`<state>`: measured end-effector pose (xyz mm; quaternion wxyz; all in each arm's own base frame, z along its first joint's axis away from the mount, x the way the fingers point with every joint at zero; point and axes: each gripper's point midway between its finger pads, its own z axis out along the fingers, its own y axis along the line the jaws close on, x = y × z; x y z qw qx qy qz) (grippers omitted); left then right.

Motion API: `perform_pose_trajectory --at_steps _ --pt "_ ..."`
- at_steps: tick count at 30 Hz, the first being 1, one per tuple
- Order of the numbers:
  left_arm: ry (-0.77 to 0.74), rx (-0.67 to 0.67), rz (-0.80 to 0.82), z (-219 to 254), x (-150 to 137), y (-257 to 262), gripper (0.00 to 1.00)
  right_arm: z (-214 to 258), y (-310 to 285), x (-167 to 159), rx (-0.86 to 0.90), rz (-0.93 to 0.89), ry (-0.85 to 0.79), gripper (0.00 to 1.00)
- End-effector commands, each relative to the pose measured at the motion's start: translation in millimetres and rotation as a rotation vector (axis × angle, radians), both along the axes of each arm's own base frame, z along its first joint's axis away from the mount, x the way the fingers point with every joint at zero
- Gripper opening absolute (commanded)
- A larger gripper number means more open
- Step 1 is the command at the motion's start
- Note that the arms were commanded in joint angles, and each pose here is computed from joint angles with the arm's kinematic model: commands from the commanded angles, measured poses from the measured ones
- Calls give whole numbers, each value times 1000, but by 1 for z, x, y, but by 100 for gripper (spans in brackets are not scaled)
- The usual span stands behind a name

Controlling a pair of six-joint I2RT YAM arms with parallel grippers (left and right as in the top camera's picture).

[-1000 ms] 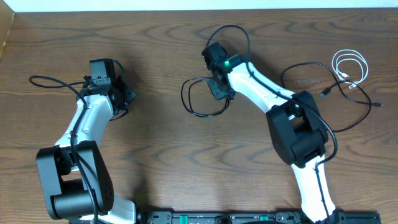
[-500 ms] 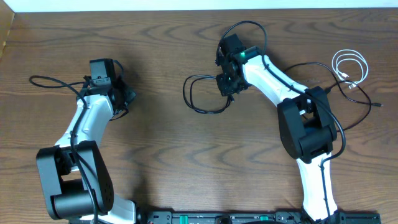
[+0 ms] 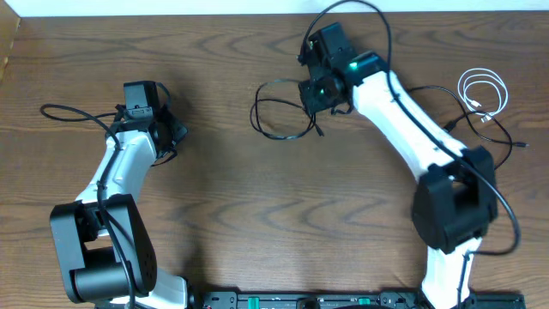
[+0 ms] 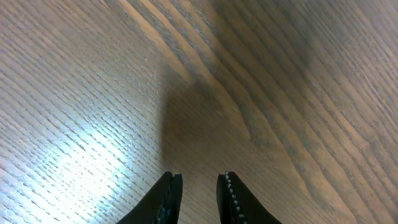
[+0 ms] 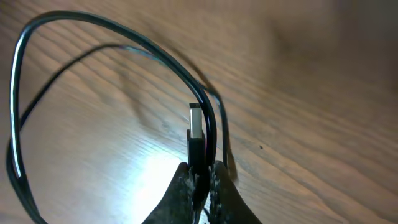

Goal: Untangle cables
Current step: 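Move the right gripper to the far right over the white coil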

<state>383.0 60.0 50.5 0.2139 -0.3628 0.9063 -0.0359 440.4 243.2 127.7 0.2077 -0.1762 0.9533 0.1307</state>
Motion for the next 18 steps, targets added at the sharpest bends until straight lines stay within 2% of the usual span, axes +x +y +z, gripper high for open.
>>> perform_pose_trajectory --at_steps 1,11,18 --pt "6 7 -2 -1 -2 1 24 34 -1 -2 25 -16 -67 1" --pt "6 6 -2 -1 -2 1 24 102 -37 5 -43 -130 -265 1" --pt "6 7 -2 -1 -2 1 24 134 -86 13 -126 -377 -373 1"
